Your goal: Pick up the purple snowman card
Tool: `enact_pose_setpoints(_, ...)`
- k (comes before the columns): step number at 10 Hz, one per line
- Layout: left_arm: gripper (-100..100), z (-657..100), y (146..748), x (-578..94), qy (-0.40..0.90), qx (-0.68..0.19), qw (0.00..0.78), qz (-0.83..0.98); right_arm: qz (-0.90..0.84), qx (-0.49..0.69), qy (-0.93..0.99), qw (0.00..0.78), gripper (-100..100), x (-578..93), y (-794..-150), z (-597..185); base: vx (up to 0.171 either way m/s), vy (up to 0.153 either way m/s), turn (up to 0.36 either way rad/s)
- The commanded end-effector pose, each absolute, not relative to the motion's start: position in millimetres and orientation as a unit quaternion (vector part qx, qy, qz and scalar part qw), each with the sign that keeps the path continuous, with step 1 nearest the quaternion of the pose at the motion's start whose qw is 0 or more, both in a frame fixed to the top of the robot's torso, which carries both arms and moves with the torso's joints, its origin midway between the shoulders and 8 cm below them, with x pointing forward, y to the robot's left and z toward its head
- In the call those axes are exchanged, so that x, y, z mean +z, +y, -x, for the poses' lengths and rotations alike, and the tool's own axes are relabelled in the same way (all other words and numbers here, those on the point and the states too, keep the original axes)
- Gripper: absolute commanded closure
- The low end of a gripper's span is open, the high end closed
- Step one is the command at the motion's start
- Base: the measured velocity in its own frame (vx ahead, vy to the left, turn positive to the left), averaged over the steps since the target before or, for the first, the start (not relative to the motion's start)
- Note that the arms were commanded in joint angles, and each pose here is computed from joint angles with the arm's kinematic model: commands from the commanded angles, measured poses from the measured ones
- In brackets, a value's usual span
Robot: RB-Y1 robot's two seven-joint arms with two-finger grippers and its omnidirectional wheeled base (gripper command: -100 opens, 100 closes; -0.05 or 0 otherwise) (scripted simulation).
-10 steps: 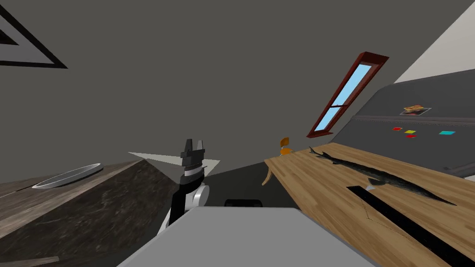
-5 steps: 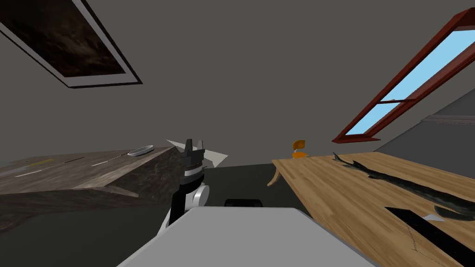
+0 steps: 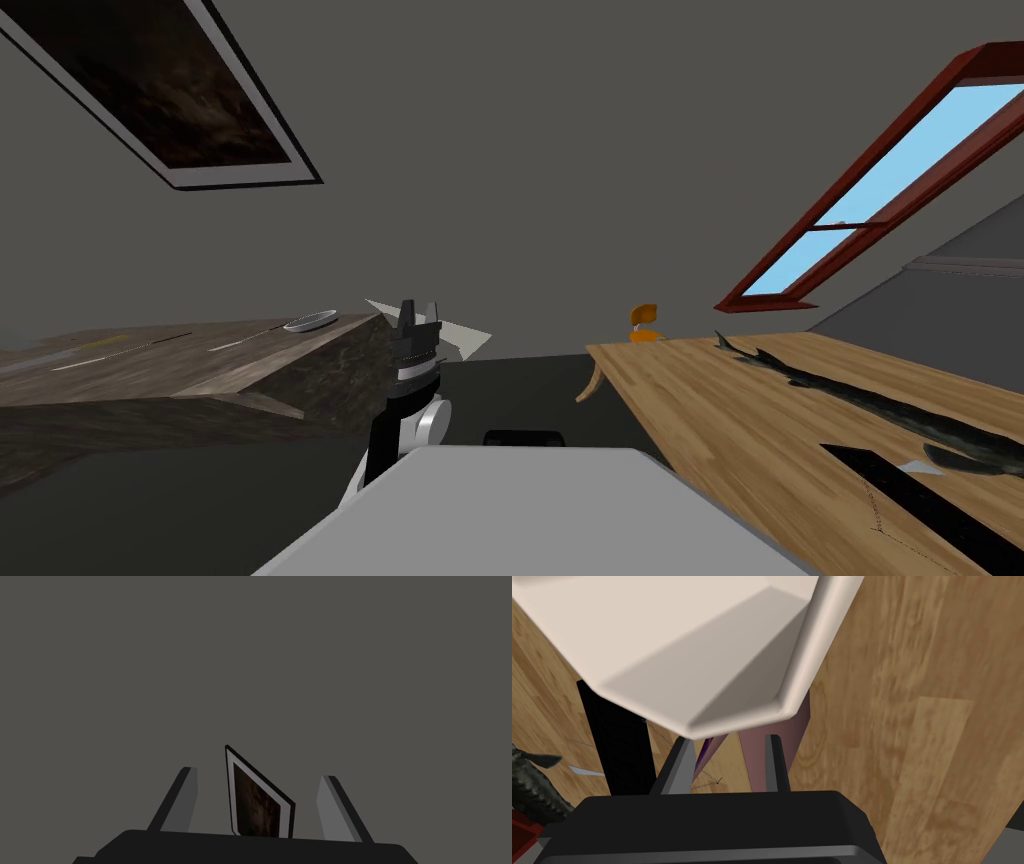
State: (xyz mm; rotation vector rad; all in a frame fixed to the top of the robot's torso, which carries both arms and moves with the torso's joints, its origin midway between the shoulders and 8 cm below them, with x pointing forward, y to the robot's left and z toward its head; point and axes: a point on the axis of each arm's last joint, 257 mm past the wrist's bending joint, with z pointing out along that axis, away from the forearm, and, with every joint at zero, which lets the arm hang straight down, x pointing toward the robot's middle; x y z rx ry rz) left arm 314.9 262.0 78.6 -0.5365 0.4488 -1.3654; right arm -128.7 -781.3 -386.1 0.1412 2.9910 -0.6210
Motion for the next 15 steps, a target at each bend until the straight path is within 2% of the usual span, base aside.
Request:
enact_pose_setpoints(1,0,-314.9,262.0,78.6,0.203,-0.618,0.720,0.243,-0.046,-0.203,0.977,0.042,100,-386.1,-781.3,128.7,0.000,0.000,0.000)
enact_pose_setpoints(2,0,-314.9,262.0,78.6,0.203,-0.618,0.720,0.243,-0.046,-0.203,0.977,0.042,0,-386.0,-781.3,128.7,0.000,0.000,0.000)
enact_pose_setpoints(3,0,-314.9,262.0,78.6,0.203,-0.618,0.720,0.243,-0.028,-0.197,0.979,0.046,100,-389.6,-779.9,113.6,0.084,-0.031,-0.309)
enact_pose_setpoints(7,0,-314.8,262.1,78.6,0.203,-0.617,0.720,0.243,0.064,-0.186,0.978,0.064,100,-388.1,-782.8,46.0,0.194,-0.048,-0.407)
enact_pose_setpoints(13,0,-314.9,262.1,78.6,0.203,-0.618,0.720,0.243,0.156,-0.181,0.967,0.085,100,-379.7,-782.9,-24.4,0.158,-0.008,-0.368)
enact_pose_setpoints(15,0,-314.9,262.0,78.7,0.203,-0.618,0.720,0.243,0.156,-0.181,0.967,0.085,100,-379.4,-783.4,-23.8,0.028,0.018,-0.066)
